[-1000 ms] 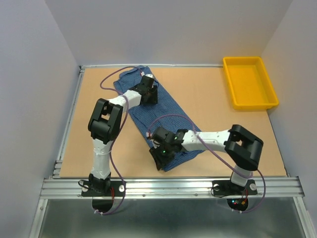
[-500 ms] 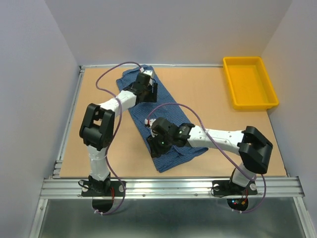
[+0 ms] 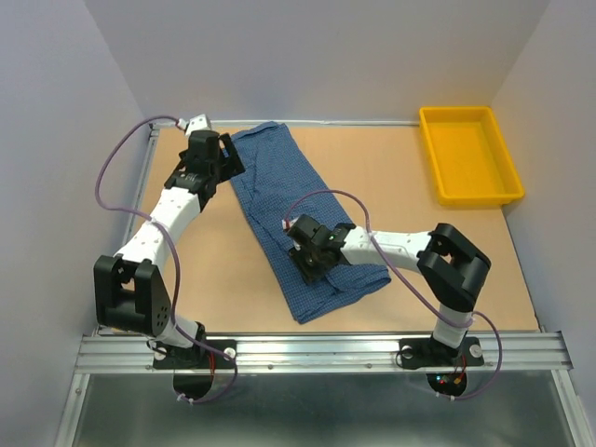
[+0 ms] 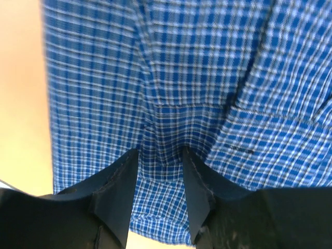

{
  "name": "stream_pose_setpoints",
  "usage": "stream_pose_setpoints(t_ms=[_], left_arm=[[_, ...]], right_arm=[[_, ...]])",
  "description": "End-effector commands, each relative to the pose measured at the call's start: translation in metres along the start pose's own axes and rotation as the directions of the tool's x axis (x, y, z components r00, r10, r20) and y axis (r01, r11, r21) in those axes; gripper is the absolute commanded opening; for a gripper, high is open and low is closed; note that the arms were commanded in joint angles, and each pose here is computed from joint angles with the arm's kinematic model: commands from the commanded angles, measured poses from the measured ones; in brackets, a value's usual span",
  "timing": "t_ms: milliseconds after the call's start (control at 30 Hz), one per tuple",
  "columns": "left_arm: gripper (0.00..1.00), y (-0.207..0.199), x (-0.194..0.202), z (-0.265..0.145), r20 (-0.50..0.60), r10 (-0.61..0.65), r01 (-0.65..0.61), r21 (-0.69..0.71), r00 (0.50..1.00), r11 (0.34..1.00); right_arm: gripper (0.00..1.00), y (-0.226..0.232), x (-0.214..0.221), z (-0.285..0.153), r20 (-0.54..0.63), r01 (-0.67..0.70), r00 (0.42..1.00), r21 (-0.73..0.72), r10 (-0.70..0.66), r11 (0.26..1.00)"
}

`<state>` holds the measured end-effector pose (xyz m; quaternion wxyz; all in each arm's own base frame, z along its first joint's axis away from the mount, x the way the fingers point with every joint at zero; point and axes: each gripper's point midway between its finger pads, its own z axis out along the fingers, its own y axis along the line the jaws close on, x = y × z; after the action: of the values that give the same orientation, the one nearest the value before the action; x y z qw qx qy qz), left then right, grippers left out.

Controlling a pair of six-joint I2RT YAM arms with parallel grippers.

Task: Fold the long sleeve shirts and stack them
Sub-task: Fold the shirt

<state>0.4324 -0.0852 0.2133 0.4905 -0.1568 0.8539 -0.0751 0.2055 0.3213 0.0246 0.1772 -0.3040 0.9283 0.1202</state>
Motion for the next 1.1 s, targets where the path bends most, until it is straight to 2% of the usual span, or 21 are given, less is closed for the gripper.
stream_pose_setpoints(t_ms=[0,100,200,333,533,600,700,733,833,867,1067], left_arm=[[0.87,0.043,0.021,-0.012,-0.058,-0.037,0.033,-0.077,0.998,0.996],[0.86,0.064,0.028,-0.019,-0.064,-0.039,0.031,-0.110,0.997,0.993],[0.86,0.077,0.029,-0.023,-0.064,-0.036,0.028,-0.120,0.997,0.992],[0.86,0.082,0.032,-0.026,-0.074,-0.019,0.011,-0.113,0.997,0.993],[0.86,0.072,0.041,-0.030,-0.103,-0.006,0.002,-0.039,0.995,0.999],[0.86,0.067,0.049,-0.032,-0.123,-0.020,0.020,0.000,0.992,1.000],[0.86,0.057,0.070,-0.036,-0.180,-0.055,0.068,0.067,0.982,0.995],[0.86,0.058,0.085,-0.036,-0.211,-0.063,0.080,0.075,0.975,0.994],[0.86,0.051,0.101,-0.038,-0.244,-0.089,0.121,0.117,0.966,0.986],[0.86,0.051,0.118,-0.038,-0.283,-0.097,0.135,0.120,0.954,0.984],[0.86,0.053,0.148,-0.026,-0.348,-0.096,0.143,0.112,0.933,0.983]], right_arm=[[0.45,0.028,-0.010,0.006,0.001,0.008,1.000,-0.087,-0.008,0.996],[0.45,0.052,-0.012,0.014,-0.020,-0.021,1.000,-0.128,0.018,0.992],[0.46,0.084,-0.033,0.013,-0.013,-0.093,0.996,-0.207,0.092,0.974],[0.46,0.105,-0.053,0.014,0.004,-0.116,0.993,-0.262,0.121,0.958],[0.49,0.120,-0.113,-0.026,0.167,-0.059,0.979,-0.312,0.116,0.948],[0.49,0.093,-0.131,-0.044,0.224,-0.094,0.961,-0.285,0.162,0.954],[0.49,0.055,-0.136,-0.054,0.242,-0.148,0.946,-0.266,0.215,0.952],[0.49,0.028,-0.145,-0.063,0.269,-0.180,0.931,-0.251,0.247,0.951],[0.48,-0.011,-0.144,-0.063,0.278,-0.212,0.920,-0.238,0.275,0.948],[0.48,-0.043,-0.150,-0.066,0.304,-0.255,0.898,-0.226,0.317,0.940],[0.47,-0.089,-0.154,-0.049,0.324,-0.285,0.877,-0.242,0.355,0.927]])
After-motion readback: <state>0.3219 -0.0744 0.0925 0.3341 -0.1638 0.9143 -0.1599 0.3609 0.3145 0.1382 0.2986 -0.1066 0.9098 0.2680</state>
